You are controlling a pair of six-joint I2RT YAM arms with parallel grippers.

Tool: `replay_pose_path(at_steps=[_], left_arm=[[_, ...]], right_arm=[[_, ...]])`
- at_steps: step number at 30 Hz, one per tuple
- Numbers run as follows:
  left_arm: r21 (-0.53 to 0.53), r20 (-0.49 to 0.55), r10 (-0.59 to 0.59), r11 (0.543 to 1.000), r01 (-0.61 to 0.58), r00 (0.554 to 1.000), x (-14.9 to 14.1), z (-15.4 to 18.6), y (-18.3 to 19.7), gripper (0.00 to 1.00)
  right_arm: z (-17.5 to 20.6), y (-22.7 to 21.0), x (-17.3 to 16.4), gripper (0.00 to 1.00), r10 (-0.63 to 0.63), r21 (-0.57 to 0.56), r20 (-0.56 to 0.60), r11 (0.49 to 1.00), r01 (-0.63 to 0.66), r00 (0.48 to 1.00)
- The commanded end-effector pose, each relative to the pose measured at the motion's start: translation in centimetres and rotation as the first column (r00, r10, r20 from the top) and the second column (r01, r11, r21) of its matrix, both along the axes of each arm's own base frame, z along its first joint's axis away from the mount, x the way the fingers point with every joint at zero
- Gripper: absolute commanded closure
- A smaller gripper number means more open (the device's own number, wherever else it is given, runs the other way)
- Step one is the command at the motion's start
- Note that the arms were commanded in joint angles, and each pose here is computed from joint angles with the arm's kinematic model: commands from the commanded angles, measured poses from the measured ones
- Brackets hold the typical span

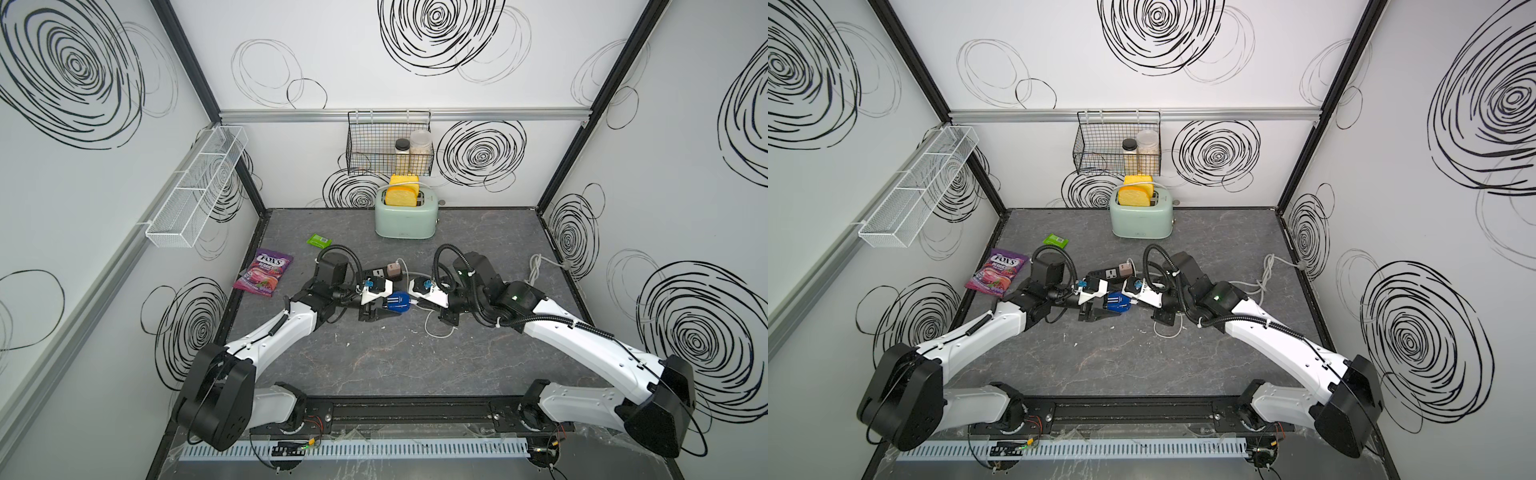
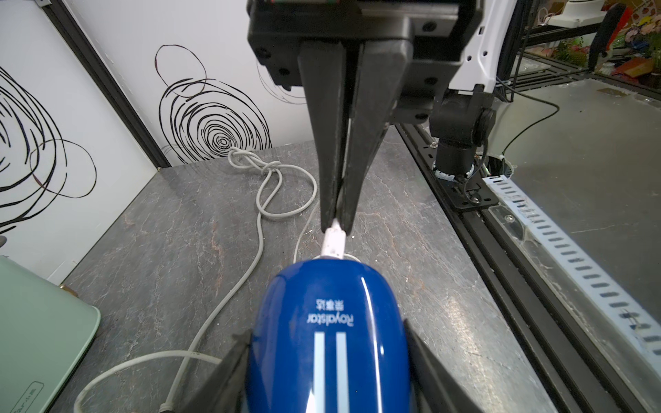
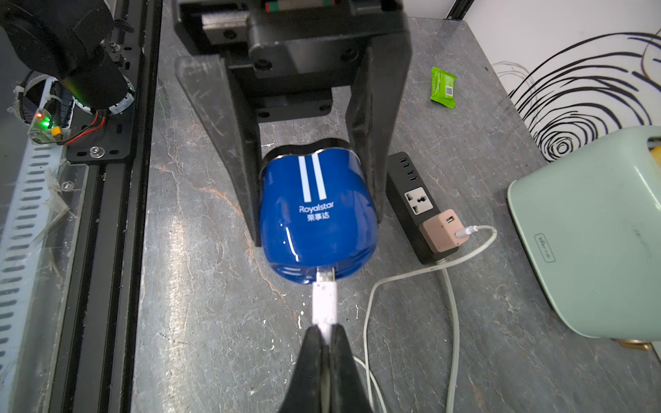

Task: Charge the electric shaver
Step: Insert the charging cable into the electric shaver.

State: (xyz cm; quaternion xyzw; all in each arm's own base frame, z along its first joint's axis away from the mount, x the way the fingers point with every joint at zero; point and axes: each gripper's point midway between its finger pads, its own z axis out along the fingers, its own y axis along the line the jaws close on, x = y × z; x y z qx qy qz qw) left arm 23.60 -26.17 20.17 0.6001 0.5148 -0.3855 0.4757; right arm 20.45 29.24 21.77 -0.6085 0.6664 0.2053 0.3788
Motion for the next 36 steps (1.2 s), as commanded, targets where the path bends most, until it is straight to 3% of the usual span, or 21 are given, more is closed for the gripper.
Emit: replay_pose_path(at_steps=[1, 8, 23, 29, 36], left_arm=[[-0.044, 0.048, -0.077, 0.996, 0.079, 0.996, -0.9, 1.2, -0.7, 1.00], [-0.024, 0.040, -0.133, 0.991, 0.135, 0.990, -2.0, 0.9, -1.4, 1.00], [-0.143, 0.086, -0.176, 0.972, 0.187, 0.981, -2.7, 3.7, -2.0, 1.00], [-0.124, 0.080, -0.209, 0.968, 0.218, 0.975, -3.4, 3.2, -2.7, 1.00], [-0.081, 0.062, -0.169, 0.981, 0.174, 0.984, -2.5, 1.5, -2.3, 1.00]], right_arm=[[1.1, 1.1, -1.0, 1.00, 0.076, 0.052, 0.039, 0.996, -0.078, 0.996], [1.3, 1.5, -0.4, 1.00, 0.084, 0.047, 0.067, 0.995, -0.087, 0.994], [-0.7, 2.1, -1.6, 1.00, 0.141, 0.086, 0.061, 0.986, -0.146, 0.988], [-0.4, 2.7, -1.0, 1.00, 0.134, 0.115, 0.087, 0.983, -0.143, 0.987], [0.4, 1.8, -0.1, 0.97, 0.063, 0.129, 0.123, 0.988, -0.079, 0.990]])
